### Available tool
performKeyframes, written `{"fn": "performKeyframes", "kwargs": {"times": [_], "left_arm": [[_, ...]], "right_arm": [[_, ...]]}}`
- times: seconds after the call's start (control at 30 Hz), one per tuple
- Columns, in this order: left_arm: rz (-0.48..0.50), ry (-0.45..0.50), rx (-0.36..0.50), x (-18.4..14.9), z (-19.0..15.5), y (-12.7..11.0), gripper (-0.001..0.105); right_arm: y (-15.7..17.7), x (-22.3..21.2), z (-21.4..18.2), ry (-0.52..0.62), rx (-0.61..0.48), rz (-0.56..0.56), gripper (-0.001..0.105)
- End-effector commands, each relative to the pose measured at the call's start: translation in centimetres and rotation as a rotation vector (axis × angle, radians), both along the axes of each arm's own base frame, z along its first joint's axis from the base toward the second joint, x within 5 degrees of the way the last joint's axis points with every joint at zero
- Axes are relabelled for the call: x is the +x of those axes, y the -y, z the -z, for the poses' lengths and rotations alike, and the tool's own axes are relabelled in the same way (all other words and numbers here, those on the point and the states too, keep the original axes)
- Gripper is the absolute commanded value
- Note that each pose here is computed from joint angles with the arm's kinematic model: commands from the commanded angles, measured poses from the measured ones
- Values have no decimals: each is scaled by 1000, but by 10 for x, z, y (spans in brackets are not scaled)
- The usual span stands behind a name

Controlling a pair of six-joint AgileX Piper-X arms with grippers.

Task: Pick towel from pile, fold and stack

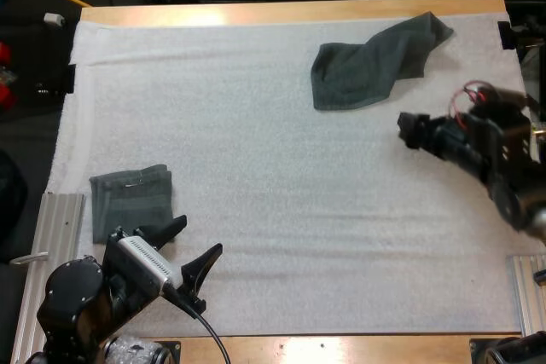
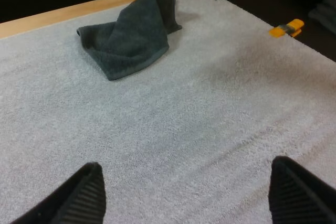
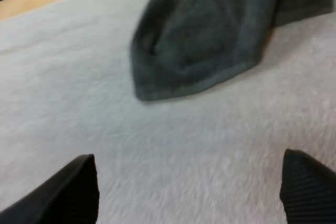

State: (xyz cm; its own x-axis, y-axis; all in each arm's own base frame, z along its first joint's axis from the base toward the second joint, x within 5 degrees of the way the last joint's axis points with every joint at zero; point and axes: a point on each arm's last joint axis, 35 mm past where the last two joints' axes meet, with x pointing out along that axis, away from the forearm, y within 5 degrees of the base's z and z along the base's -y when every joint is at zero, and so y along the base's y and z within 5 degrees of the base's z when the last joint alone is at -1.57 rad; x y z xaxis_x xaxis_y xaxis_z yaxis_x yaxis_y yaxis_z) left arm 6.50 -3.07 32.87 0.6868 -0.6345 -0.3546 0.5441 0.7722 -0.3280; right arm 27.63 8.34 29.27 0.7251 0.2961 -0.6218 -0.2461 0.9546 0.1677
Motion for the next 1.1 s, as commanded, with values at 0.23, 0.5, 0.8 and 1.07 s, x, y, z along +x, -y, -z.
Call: {"fn": "performKeyframes", "kwargs": {"times": [0.23, 0.5, 0.8, 1.07], "left_arm": [[8, 9, -14, 0, -3, 1, 63], [8, 1, -13, 0, -3, 1, 63], [8, 1, -13, 0, -3, 1, 63], [8, 1, -13, 0, -3, 1, 63]], "right_arm": [[-17, 69, 16, -33, -64, 66, 70], [-32, 132, 58, -89, -142, 129, 70], [-30, 183, 123, -167, -163, 164, 70], [-34, 201, 153, -151, -119, 134, 65]]}}
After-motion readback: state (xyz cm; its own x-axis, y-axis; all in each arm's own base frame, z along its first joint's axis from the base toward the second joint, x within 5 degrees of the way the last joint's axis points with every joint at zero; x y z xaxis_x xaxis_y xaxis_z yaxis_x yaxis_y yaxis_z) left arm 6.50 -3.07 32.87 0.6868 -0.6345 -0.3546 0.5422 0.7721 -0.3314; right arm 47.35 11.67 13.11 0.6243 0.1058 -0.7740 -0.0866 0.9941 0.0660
